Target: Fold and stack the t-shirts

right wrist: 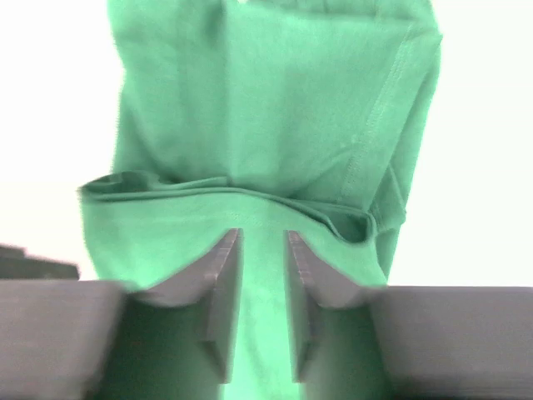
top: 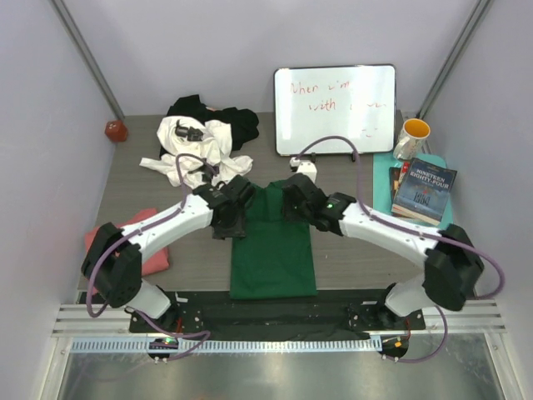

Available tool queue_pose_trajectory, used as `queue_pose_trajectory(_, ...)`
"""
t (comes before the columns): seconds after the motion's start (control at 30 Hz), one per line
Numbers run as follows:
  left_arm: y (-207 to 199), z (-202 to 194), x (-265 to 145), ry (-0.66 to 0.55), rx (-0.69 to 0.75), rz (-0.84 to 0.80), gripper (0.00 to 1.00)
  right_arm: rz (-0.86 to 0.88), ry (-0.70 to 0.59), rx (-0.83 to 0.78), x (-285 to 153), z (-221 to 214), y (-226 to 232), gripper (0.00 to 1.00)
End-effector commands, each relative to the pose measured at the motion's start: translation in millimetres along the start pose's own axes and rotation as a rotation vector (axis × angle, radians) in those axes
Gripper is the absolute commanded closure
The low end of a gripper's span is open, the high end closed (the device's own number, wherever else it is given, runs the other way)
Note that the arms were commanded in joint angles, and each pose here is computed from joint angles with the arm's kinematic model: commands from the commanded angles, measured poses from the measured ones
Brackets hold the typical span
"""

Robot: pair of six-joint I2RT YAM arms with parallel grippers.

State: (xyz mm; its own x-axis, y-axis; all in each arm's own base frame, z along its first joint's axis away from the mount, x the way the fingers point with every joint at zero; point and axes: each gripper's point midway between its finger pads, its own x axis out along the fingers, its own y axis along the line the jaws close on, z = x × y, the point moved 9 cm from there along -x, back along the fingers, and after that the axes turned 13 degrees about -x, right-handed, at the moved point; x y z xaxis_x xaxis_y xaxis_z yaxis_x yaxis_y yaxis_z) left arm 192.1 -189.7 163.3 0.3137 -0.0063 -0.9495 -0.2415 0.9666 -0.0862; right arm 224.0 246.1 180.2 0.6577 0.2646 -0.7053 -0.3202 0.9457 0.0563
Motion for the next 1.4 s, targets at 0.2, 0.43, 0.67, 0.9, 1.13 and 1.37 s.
queue_pose_trajectory(0.2, 32, -48, 7, 0.206, -0.048, -0.206, 0.41, 0.106, 0.086, 0.120, -57, -58, -33, 0.57)
queue_pose_trajectory(0.43, 40, -61, 14, 0.281, -0.044, -0.197, 0.38, 0.192, 0.176, 0.205, -67, -106, -41, 0.56)
queue_pose_trajectory(0.67, 44, -72, 19, 0.342, -0.056, -0.230, 0.32, 0.242, 0.249, 0.230, -67, -132, -42, 0.53)
queue_pose_trajectory(0.9, 48, -80, 21, 0.378, -0.060, -0.249, 0.32, 0.245, 0.283, 0.223, -66, -150, -44, 0.52)
queue_pose_trajectory(1.13, 47, -83, 24, 0.404, -0.057, -0.272, 0.32, 0.241, 0.310, 0.233, -65, -168, -50, 0.49)
queue_pose_trajectory(1.37, 43, -88, 32, 0.462, -0.058, -0.296, 0.32, 0.282, 0.310, 0.251, -58, -176, -48, 0.47)
